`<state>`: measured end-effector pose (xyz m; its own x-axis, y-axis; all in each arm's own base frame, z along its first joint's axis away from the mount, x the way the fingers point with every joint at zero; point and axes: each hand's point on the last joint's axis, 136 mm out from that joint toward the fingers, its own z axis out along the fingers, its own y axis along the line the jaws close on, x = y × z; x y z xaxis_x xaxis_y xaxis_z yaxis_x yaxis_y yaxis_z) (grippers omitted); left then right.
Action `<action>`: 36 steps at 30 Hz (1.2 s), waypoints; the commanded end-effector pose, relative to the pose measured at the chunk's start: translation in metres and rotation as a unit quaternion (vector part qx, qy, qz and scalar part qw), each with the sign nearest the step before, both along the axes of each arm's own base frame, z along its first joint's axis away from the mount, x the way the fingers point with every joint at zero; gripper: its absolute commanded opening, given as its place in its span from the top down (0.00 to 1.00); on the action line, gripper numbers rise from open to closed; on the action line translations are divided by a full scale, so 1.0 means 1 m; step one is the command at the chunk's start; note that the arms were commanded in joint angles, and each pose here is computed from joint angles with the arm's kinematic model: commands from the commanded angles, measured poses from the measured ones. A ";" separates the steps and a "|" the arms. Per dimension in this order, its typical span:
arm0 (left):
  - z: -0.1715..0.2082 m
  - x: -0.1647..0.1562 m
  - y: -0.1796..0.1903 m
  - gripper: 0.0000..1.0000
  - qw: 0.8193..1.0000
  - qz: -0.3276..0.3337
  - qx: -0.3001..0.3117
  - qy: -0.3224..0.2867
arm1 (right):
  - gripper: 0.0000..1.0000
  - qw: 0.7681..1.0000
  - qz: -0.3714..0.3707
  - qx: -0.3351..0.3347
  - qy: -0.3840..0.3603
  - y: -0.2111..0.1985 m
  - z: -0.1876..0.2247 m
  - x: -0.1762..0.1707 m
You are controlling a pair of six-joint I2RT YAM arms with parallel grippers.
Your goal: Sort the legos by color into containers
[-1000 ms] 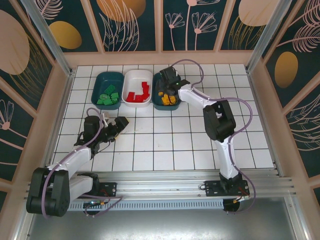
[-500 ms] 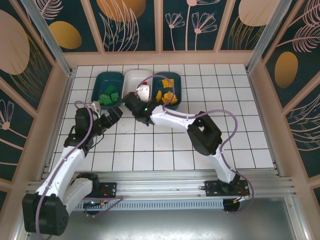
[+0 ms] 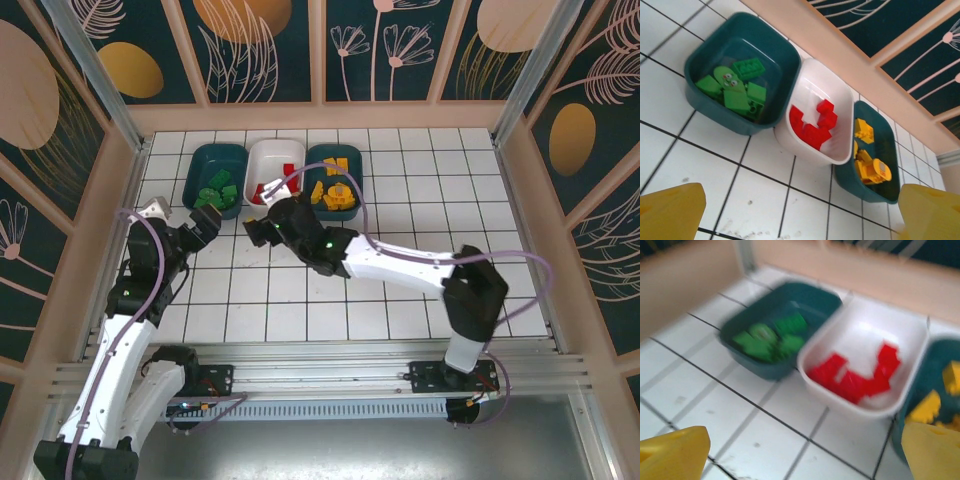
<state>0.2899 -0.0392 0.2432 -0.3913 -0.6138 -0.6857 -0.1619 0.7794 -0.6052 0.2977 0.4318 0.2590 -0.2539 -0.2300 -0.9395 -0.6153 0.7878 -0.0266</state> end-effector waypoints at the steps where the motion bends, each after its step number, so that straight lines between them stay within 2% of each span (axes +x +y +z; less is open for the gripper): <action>1: 0.007 0.001 0.018 0.01 0.998 0.037 0.051 -0.022 | 0.01 0.994 0.051 0.002 -0.100 0.000 0.053 -0.027; 4: 0.010 0.002 0.029 0.01 0.995 0.068 0.056 -0.047 | 0.01 0.987 0.076 0.059 -0.129 -0.016 0.069 -0.045; 6: 0.013 0.003 0.032 0.01 0.993 0.078 0.055 -0.066 | 0.01 0.980 0.100 0.053 -0.162 -0.019 0.071 -0.054; 8: 0.014 0.005 0.035 0.02 0.991 0.088 0.058 -0.080 | 0.01 0.983 0.054 0.051 -0.167 -0.032 0.072 -0.043; 10: 0.009 0.008 0.034 0.01 0.988 0.072 0.093 -0.099 | 0.01 0.985 0.037 0.048 -0.164 -0.047 0.070 -0.031; 12: 0.010 0.013 0.027 0.02 0.977 0.040 0.146 -0.148 | 0.01 0.988 0.036 0.062 -0.136 -0.068 0.067 -0.015; 15: 0.001 0.008 0.037 0.01 0.954 0.067 0.190 -0.220 | 0.01 0.993 0.030 0.026 -0.115 -0.108 0.053 0.015; 17: -0.007 0.001 0.043 0.02 0.935 0.083 0.231 -0.255 | 0.01 0.998 0.001 0.029 -0.055 -0.147 0.034 0.042; 19: -0.025 -0.005 0.057 0.02 0.923 0.118 0.266 -0.251 | 0.01 0.998 -0.029 0.052 0.012 -0.192 0.014 0.063; 21: -0.038 -0.009 0.069 0.02 0.916 0.152 0.281 -0.244 | 0.01 0.993 -0.098 0.063 0.029 -0.246 -0.006 0.075; 24: -0.056 -0.001 0.073 0.01 0.916 0.156 0.299 -0.220 | 0.01 0.983 -0.155 0.097 -0.023 -0.308 -0.017 0.071; 27: -0.070 0.009 0.068 0.02 0.922 0.145 0.290 -0.213 | 0.01 0.957 -0.234 0.143 -0.095 -0.363 -0.017 0.057; 29: -0.071 0.020 0.061 0.02 0.923 0.127 0.292 -0.216 | 0.01 0.947 -0.260 0.142 -0.125 -0.387 -0.027 0.048; 33: -0.078 0.047 0.052 0.01 0.926 0.090 0.316 -0.183 | 0.01 0.944 -0.300 0.099 -0.094 -0.416 -0.063 0.047; 36: -0.079 0.054 0.049 0.01 0.923 0.075 0.330 -0.181 | 0.01 0.934 -0.319 0.109 -0.120 -0.427 -0.075 0.041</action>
<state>0.3334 0.0143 0.1405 -0.0777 -0.0828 -0.9935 -0.2153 0.9744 -0.0644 0.3396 0.0126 0.1643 -0.1989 0.0968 -0.9752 -0.0298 0.9941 0.1048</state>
